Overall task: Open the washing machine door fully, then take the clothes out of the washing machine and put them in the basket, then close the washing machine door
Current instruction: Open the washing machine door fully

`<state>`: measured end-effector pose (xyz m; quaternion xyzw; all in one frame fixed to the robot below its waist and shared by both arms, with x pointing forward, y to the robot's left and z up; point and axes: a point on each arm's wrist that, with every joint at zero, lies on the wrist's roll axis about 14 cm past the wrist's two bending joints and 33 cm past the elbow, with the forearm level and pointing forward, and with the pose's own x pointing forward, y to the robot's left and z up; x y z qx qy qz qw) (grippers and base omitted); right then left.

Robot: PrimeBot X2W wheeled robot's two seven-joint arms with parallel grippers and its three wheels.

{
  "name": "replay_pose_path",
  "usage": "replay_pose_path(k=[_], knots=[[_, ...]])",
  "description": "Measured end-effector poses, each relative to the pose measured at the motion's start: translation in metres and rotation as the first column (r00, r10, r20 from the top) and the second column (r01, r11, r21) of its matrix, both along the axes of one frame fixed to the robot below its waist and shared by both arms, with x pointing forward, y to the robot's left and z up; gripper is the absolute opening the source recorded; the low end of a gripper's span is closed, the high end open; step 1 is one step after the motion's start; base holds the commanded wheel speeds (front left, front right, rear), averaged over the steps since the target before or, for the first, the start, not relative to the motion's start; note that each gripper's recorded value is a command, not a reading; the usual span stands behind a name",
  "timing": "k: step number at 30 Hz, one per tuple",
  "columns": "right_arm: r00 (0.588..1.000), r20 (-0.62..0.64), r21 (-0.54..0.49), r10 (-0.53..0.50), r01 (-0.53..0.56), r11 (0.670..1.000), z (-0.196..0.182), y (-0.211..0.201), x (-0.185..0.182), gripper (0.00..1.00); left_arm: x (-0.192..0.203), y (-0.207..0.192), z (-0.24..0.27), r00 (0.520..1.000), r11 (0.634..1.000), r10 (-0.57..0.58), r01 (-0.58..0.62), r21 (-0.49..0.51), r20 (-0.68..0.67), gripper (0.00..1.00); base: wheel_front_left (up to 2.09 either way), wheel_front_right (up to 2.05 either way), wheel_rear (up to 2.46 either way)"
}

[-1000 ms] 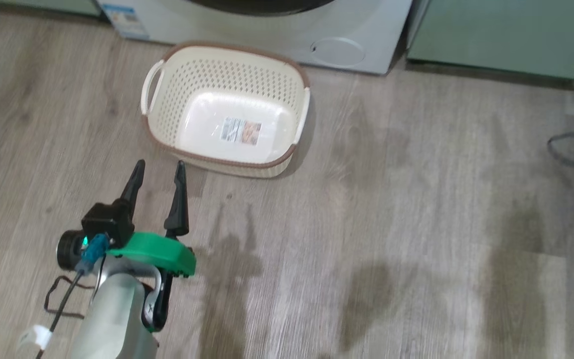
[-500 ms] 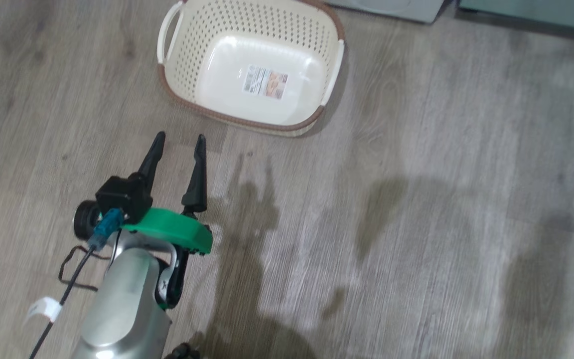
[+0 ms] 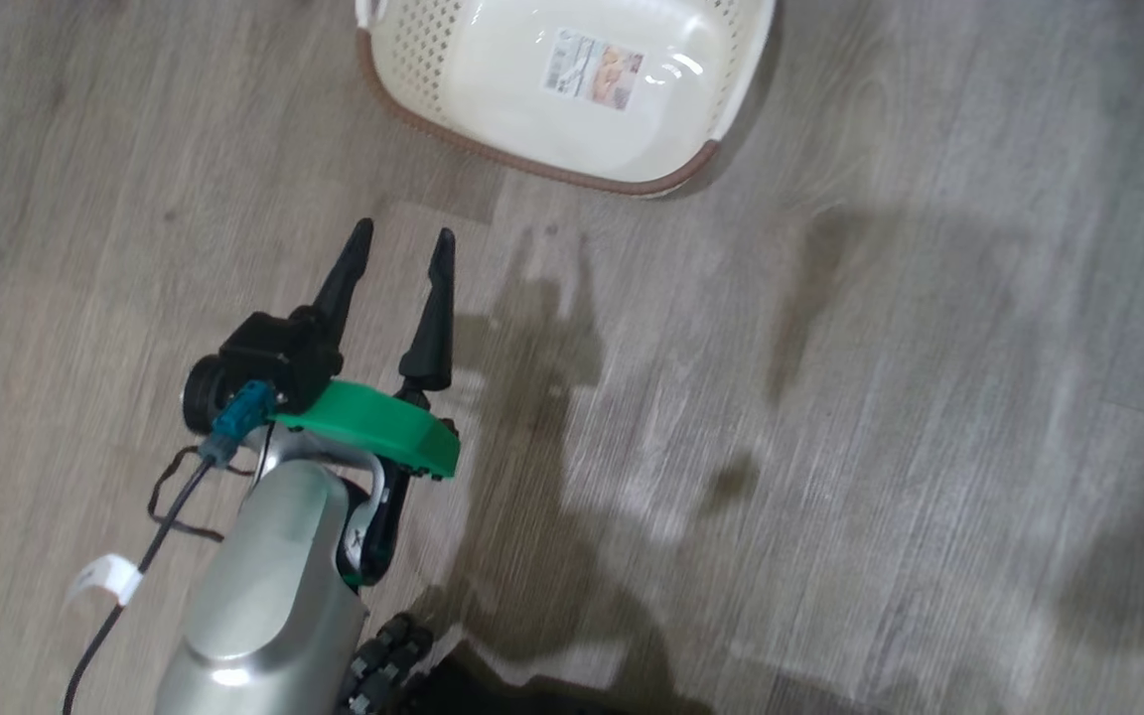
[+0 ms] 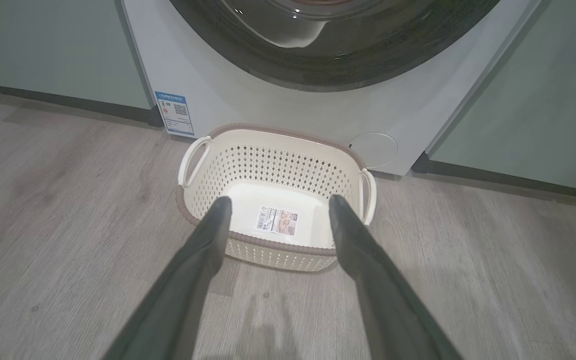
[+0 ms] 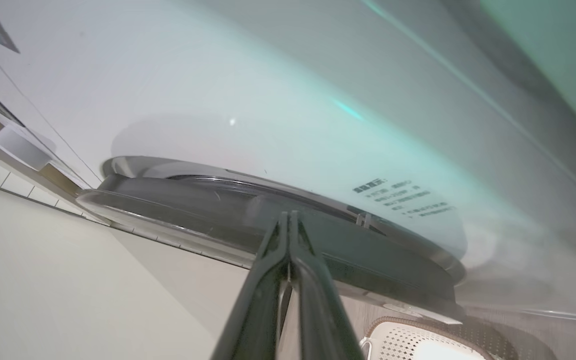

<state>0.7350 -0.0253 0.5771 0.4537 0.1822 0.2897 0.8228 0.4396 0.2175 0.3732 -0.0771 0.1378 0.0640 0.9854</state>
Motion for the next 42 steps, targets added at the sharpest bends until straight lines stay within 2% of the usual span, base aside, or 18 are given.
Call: replay_pose_path(k=[8,21,30,42], knots=[[0.999,-0.005,0.007,0.054,-0.054,0.999,-0.005,0.03,0.009,0.0,-0.002,0.008,-0.005,1.0,1.0,0.025,-0.025,0.004,-0.018,1.0,0.0,0.0,0.0],[0.995,0.004,-0.024,0.102,-0.102,0.995,-0.006,0.047,0.014,0.0,-0.001,0.015,-0.004,0.999,0.999,0.048,-0.047,0.01,-0.016,1.0,0.0,0.0,0.0],[0.986,-0.002,-0.063,0.167,-0.167,0.984,-0.004,0.052,-0.011,0.0,0.001,0.013,0.011,0.999,0.999,0.048,-0.049,0.007,0.022,1.0,0.0,0.0,0.0],[0.958,-0.043,-0.1,0.284,-0.287,0.953,-0.006,0.067,-0.074,0.0,-0.008,0.013,0.042,0.995,0.999,0.048,-0.05,0.02,0.092,1.0,0.0,0.0,0.0]])
